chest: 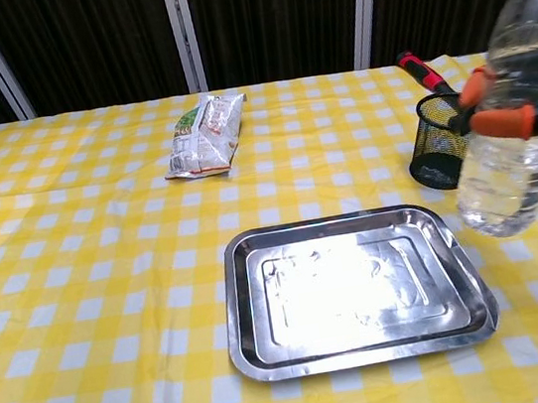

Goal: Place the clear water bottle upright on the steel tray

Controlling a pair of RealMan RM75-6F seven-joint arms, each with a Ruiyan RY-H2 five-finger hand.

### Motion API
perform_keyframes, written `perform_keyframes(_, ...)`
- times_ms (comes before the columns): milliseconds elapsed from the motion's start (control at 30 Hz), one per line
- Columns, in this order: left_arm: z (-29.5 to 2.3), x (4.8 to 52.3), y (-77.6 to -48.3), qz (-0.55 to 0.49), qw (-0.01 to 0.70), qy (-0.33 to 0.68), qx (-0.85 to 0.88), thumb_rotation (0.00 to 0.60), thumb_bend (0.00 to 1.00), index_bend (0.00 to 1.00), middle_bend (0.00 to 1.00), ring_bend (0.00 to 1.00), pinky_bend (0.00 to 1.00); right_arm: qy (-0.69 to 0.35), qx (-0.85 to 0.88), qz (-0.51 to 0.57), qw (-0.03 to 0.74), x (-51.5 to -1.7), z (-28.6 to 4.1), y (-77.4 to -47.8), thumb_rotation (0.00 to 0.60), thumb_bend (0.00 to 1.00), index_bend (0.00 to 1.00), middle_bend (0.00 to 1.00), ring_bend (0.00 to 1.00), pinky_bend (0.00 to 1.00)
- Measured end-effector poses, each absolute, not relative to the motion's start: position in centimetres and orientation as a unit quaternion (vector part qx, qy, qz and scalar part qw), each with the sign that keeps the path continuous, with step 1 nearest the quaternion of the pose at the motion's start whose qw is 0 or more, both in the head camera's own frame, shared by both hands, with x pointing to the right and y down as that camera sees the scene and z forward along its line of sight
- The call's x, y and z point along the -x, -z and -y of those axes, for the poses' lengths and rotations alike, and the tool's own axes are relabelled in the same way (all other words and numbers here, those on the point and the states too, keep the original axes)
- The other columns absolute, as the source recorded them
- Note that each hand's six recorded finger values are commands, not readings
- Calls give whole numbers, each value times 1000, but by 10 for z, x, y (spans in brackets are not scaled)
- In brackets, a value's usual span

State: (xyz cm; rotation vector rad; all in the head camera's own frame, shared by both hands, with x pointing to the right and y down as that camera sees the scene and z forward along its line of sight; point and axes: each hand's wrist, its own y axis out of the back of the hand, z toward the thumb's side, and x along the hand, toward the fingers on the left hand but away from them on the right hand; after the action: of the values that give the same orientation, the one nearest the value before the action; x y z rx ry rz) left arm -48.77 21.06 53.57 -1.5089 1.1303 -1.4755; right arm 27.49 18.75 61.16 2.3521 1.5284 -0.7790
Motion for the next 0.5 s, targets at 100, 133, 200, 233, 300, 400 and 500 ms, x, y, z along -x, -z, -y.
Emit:
perform_keyframes(100, -211, 487, -535, -442, 366, 574, 585, 600, 190, 46, 0, 0, 0, 276, -784, -543, 122, -313, -190, -611, 600, 829, 815, 617, 253, 0)
perform_keyframes(133, -211, 487, -535, -442, 366, 574, 584, 600, 190, 46, 0, 0, 0, 279, -776, -552, 124, -328, -191, -610, 600, 829, 815, 617, 253, 0)
perform_keyframes(200, -211, 487, -536, -441, 367, 575, 584, 600, 190, 46, 0, 0, 0, 283, -765, -565, 125, -352, -192, -609, 600, 829, 815, 616, 254, 0)
perform_keyframes(233, -211, 487, -536, -440, 367, 575, 584, 600, 190, 47, 0, 0, 0, 285, -760, -571, 123, -366, -192, -607, 600, 829, 815, 616, 254, 0)
perform_keyframes(300, -211, 485, -537, -438, 368, 576, 584, 600, 190, 46, 0, 0, 0, 288, -755, -578, 116, -385, -192, -603, 600, 829, 815, 616, 254, 0)
perform_keyframes(400, -212, 483, -537, -437, 369, 575, 585, 600, 190, 46, 0, 0, 0, 288, -761, -572, 105, -395, -193, -599, 600, 829, 815, 616, 254, 0)
perform_keyframes(500, -211, 484, -537, -439, 368, 575, 584, 600, 190, 47, 0, 0, 0, 283, -770, -562, 104, -384, -194, -600, 600, 829, 815, 616, 254, 0)
